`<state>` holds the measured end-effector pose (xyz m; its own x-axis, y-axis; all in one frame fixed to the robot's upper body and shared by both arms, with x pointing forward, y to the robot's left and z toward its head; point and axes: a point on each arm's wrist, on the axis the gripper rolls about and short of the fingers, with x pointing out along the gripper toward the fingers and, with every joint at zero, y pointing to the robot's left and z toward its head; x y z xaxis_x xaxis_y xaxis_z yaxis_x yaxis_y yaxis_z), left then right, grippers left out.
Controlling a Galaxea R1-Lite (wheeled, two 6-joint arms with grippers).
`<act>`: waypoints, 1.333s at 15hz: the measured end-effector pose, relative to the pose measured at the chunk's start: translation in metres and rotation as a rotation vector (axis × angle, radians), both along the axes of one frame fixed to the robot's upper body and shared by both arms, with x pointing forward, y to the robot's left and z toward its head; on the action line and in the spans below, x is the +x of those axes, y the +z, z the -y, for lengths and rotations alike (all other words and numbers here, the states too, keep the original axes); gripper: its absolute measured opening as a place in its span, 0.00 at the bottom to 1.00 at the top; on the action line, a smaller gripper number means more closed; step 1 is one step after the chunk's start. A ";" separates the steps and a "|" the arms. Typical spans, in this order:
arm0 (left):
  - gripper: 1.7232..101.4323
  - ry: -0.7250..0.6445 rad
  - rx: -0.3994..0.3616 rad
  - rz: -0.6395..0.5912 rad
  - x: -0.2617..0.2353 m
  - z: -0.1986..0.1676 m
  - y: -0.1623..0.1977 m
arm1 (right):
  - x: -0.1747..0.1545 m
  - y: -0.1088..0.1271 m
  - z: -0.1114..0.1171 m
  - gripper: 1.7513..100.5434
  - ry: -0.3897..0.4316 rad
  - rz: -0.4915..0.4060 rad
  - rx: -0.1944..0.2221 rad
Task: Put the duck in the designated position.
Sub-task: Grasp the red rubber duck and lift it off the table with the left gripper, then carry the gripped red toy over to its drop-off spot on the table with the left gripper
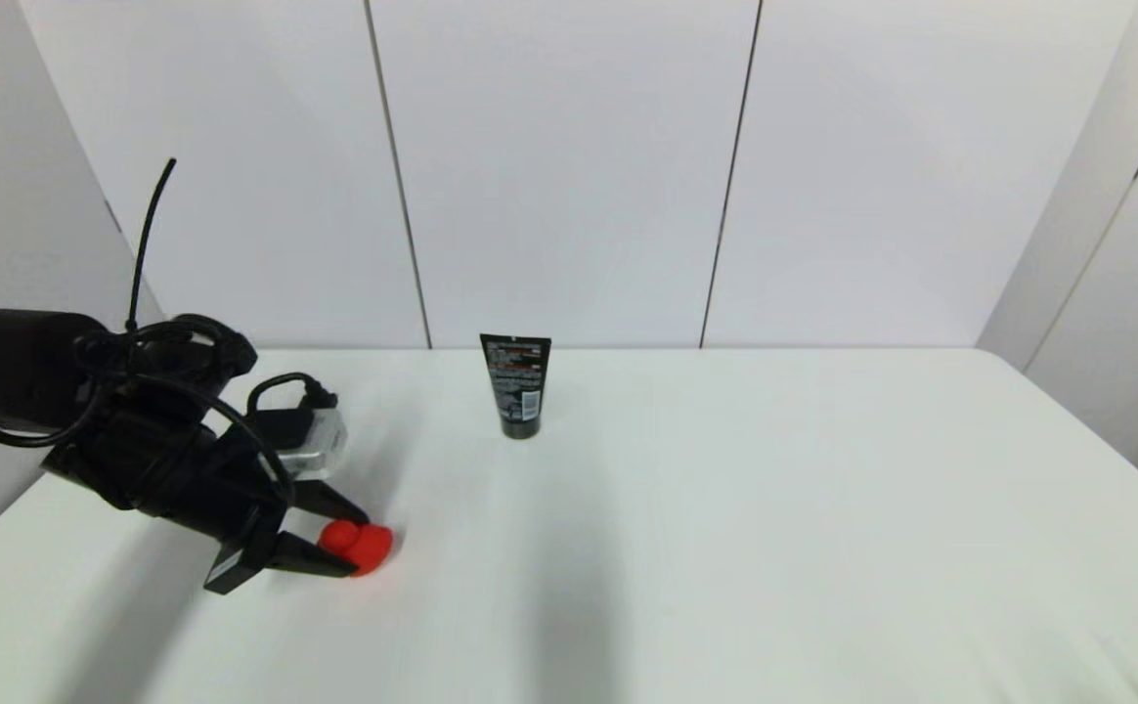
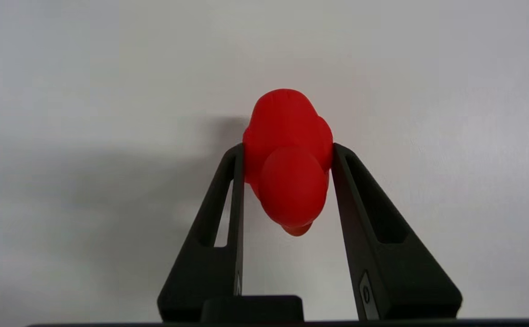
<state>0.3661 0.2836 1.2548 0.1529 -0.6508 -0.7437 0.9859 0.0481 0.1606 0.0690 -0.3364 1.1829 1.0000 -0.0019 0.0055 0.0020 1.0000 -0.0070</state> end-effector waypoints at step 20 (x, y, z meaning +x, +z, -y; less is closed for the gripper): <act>0.21 0.092 -0.145 0.046 0.082 0.176 0.036 | 0.000 0.000 0.000 0.97 0.000 0.000 0.001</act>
